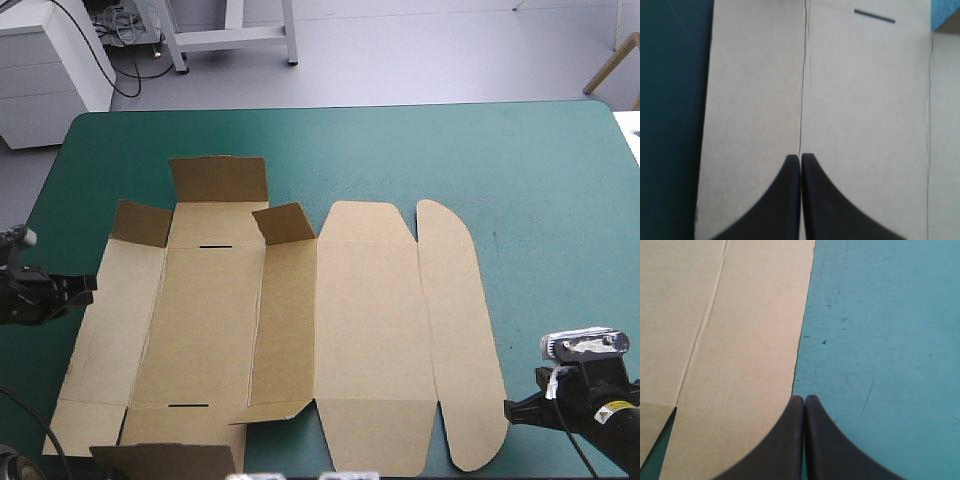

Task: Fold the box

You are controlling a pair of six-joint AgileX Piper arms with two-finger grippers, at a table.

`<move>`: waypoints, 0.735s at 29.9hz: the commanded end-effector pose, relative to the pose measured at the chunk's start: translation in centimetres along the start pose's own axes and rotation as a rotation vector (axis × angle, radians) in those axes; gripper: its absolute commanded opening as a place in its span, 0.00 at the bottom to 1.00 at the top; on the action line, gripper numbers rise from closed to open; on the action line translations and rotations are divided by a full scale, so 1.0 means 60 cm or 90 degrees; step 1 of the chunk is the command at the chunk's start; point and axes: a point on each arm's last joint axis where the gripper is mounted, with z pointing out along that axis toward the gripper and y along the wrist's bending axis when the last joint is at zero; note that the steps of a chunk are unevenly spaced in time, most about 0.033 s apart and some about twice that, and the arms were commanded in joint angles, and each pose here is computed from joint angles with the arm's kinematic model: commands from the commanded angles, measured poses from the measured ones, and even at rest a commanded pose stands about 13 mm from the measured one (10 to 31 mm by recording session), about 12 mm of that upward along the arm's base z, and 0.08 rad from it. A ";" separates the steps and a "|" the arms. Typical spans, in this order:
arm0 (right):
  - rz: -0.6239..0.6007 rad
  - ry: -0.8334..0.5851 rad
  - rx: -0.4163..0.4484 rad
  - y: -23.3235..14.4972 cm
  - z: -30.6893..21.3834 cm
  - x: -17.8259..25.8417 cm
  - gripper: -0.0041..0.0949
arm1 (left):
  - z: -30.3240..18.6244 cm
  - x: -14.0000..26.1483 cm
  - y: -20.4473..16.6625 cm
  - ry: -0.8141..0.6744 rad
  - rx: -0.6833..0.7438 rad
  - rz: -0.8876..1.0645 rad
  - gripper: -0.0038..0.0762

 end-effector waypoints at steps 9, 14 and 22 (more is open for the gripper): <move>-0.016 -0.039 -0.007 0.002 -0.008 -0.016 0.02 | -0.099 -0.064 -0.062 -0.126 0.040 -0.007 0.04; -0.017 -0.039 -0.008 0.002 -0.008 -0.016 0.02 | -0.104 -0.064 -0.057 -0.118 0.005 -0.004 0.04; -0.019 -0.039 -0.010 0.003 -0.008 -0.016 0.02 | -0.104 -0.062 -0.053 -0.110 -0.016 0.013 0.04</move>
